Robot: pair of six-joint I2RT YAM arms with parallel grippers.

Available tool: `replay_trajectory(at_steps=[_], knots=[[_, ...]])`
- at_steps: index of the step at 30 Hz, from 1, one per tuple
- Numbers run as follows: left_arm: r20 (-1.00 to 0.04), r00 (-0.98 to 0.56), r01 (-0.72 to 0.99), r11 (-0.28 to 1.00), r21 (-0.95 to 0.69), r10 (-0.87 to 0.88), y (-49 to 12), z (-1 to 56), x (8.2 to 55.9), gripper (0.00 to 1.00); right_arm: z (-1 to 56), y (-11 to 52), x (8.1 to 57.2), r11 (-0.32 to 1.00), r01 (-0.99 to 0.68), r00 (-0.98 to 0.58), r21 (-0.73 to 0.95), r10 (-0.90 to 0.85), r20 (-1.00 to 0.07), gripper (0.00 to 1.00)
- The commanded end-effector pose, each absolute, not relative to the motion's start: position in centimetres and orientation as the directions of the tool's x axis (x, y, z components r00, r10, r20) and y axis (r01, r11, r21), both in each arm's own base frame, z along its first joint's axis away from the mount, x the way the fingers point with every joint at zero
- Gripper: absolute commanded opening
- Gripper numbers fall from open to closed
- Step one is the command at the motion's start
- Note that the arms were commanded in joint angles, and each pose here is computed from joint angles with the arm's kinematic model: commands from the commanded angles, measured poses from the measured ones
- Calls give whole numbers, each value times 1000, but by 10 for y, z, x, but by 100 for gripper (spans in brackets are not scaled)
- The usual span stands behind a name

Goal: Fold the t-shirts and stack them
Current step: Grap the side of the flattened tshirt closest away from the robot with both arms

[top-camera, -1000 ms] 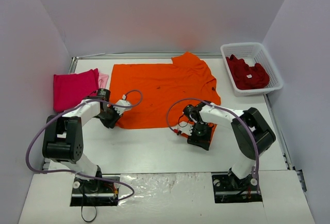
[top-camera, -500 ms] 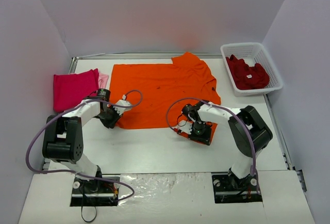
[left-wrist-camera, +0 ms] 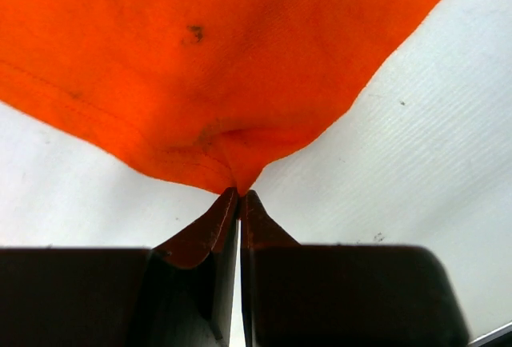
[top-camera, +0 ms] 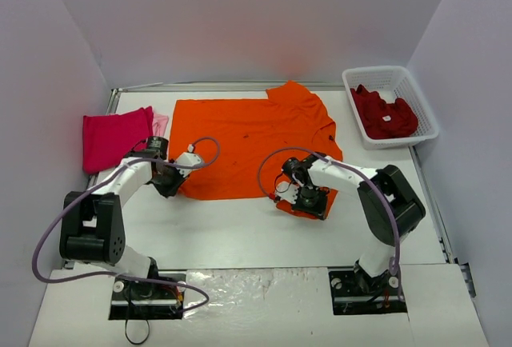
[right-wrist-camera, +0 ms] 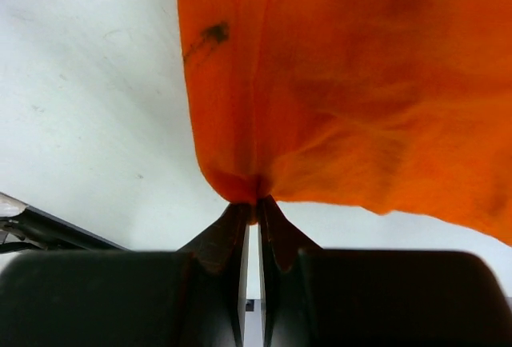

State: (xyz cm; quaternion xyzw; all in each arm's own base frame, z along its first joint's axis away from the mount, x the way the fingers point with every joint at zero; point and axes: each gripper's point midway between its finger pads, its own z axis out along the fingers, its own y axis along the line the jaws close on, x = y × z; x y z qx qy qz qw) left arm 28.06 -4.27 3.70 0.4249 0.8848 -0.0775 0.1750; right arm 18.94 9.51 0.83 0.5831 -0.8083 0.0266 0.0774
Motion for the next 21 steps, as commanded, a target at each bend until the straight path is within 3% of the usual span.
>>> replay_trajectory(at_steps=[1, 12, 21], knots=[[-421, -561, 776, 630, 33, 713, -46, 61, 276, 3, 40, 101, 196, 325, -946, -323, 10, -941, 106, 0], [-436, -509, 790, 604, 108, 742, -39, 80, 262, 2, 81, 95, 201, 385, -922, -386, -38, -922, 20, 0], [-403, -466, 819, 557, 140, 787, -31, 80, 243, 2, 97, 90, 180, 410, -912, -410, 16, -912, 24, 0]])
